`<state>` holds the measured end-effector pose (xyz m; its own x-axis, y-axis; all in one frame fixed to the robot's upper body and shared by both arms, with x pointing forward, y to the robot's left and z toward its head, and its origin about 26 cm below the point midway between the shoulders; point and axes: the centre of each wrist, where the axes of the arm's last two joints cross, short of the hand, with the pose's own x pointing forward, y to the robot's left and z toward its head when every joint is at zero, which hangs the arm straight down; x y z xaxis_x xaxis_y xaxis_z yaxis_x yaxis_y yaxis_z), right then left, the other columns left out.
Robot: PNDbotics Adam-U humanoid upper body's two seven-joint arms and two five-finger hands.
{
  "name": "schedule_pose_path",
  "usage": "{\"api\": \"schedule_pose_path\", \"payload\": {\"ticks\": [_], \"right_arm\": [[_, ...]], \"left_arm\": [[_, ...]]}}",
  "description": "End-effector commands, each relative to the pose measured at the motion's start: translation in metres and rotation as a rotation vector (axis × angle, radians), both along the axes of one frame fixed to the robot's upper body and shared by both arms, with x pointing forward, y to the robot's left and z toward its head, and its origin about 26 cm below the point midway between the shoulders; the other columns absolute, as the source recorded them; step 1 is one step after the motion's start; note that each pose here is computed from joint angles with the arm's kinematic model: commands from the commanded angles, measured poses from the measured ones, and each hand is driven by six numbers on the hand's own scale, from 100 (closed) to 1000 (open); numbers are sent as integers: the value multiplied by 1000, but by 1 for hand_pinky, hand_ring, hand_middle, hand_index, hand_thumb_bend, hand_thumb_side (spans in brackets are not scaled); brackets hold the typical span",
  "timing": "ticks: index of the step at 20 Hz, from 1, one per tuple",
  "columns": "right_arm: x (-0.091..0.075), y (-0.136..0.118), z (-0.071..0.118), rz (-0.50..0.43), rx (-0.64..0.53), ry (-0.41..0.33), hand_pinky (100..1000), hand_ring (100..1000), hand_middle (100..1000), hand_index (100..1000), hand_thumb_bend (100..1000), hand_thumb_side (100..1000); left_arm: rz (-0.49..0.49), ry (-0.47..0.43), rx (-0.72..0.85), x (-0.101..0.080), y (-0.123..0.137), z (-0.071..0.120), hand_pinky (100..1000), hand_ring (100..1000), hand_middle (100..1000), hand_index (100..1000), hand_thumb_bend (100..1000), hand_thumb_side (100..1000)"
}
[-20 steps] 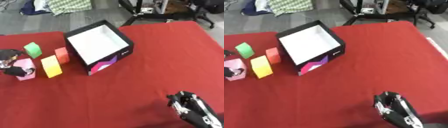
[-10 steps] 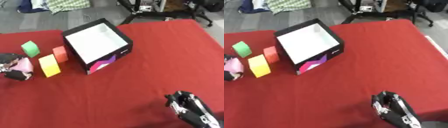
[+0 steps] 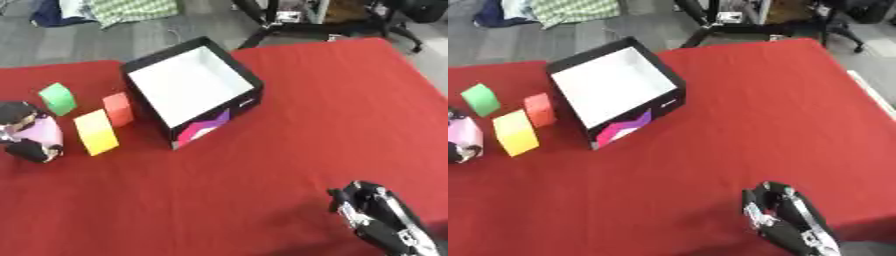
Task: Pick up objects on the table and place them in the box.
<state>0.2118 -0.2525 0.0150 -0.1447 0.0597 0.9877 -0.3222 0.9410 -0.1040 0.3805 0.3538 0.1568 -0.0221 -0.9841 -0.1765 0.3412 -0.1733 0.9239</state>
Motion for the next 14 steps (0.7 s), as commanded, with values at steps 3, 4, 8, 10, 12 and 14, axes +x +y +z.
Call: {"api": "schedule_pose_path", "payload": {"ticks": [3,4,8,10,12,14], "right_arm": [[-1,-2,3,-1,-12,-12,845,466,231,455,100,199],[-2,-2,2,-1,-13,-9,845,466,231,455,100,202],[-3,-3,1,-1,-15,-2,845,466,231,455,100,201],[-3,-2,0,2,-16,2,845,466,231,456,100,200],[-3,-1,0,10,-15,4,845,466,232,456,100,200],[-2,0,0,21,-13,6,845,466,232,456,100,199]], "left_arm": [[-126,-191,-32,-10,-25,85,604,457,462,815,100,230],[-160,-217,-40,-11,-34,97,605,454,462,816,100,230],[-302,-266,-124,-13,-77,127,616,459,466,828,100,238],[-371,-267,-152,-10,-102,134,621,464,471,832,100,238],[-440,-263,-168,-3,-130,136,625,466,474,833,100,238],[-491,-247,-174,5,-156,130,628,469,478,835,100,241]]}}
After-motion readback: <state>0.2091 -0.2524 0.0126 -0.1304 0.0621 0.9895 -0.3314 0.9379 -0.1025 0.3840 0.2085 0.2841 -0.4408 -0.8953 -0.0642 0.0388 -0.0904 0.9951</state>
